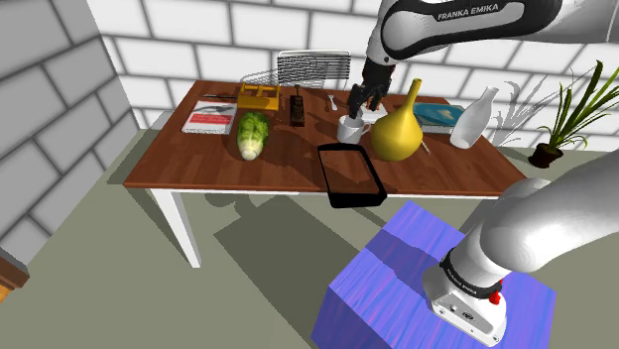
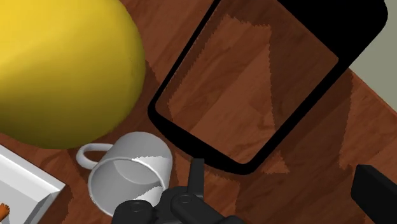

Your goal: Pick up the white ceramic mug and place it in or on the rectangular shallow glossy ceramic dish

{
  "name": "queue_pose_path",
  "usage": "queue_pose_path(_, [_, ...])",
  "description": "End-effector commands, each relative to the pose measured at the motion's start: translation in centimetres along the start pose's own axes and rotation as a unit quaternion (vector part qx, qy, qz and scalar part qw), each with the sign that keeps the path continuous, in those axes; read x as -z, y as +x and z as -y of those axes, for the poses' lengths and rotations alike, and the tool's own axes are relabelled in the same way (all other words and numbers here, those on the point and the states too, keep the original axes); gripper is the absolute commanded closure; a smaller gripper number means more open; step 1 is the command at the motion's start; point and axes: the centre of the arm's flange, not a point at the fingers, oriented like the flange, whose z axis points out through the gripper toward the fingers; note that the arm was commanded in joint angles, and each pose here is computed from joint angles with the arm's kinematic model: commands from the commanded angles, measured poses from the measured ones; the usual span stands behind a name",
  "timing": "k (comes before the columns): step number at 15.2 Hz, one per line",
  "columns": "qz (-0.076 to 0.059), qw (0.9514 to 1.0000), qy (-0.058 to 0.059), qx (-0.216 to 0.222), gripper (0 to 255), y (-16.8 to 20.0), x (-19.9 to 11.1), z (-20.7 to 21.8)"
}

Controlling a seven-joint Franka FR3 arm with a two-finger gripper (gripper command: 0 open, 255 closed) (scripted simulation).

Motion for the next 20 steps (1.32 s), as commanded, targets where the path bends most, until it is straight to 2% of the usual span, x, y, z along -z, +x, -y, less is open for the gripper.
queue_pose_path(1, [0.002,1.0000,-0.003,0.001,0,1.8,-1.9,-1.1])
queue_pose_path(14, [0.019,0.9995,-0.024,0.004,0,12.1,-13.7,-8.4])
queue_pose_path(20, [0.019,0.9995,-0.025,0.004,0,12.2,-16.6,-8.7])
